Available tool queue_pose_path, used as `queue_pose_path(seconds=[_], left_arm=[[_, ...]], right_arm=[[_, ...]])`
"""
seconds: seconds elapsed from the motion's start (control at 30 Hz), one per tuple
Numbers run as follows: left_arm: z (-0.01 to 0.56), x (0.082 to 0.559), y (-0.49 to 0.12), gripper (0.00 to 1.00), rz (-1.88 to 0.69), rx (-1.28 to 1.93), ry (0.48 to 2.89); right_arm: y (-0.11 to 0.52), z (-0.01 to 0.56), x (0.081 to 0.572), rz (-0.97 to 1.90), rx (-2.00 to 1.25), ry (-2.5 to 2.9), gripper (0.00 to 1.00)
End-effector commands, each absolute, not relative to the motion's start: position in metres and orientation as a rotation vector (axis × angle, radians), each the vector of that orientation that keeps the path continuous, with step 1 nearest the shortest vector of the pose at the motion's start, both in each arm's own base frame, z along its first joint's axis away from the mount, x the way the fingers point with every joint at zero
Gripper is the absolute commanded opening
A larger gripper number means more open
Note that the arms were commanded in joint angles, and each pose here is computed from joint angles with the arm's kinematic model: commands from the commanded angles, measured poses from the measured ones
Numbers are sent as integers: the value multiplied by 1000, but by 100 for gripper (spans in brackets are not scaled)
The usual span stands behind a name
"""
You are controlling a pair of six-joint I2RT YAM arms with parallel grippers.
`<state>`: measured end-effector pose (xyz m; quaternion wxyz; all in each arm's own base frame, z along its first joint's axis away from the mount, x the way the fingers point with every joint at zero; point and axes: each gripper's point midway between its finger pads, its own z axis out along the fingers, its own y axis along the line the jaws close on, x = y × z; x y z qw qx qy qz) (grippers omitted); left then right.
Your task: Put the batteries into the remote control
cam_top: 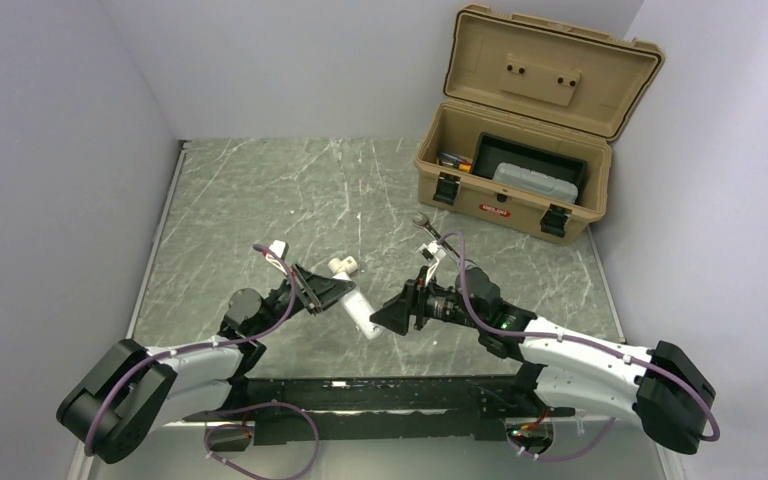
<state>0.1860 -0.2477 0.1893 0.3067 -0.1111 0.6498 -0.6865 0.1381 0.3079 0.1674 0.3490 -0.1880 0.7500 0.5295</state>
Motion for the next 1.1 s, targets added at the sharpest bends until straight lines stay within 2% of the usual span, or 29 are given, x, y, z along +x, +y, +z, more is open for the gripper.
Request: queue_pose_path(seconds=[0.0,0.27,0.47,0.63,0.8,0.87,0.93,1.07], left_arm=[[209,184,-252,0,-1845,-213,1653],[210,182,-251,0,-1829,-187,1649],[209,183,-251,0,-1813,-186,1657],[209,183,-251,0,-1820,-188,1650],[209,183,-251,0,-1826,-188,1650],[210,183,-252,0,-1827,-186,1648],[209,183,-252,0,-1822,-184,1652],[207,183,-252,0,-1812,-180,1658]], right_arm=[[316,200,147,1404,-494,1829,70],[325,194,152,1427,-508,1850,70],[333,193,150,1468,-529,1850,66],[335,189,149,1476,-535,1861,54],[335,186,150,1468,-536,1872,36],[335,184,151,1461,-537,1882,33],[336,185,151,1460,-540,1881,34],[335,189,152,1457,-532,1871,55]])
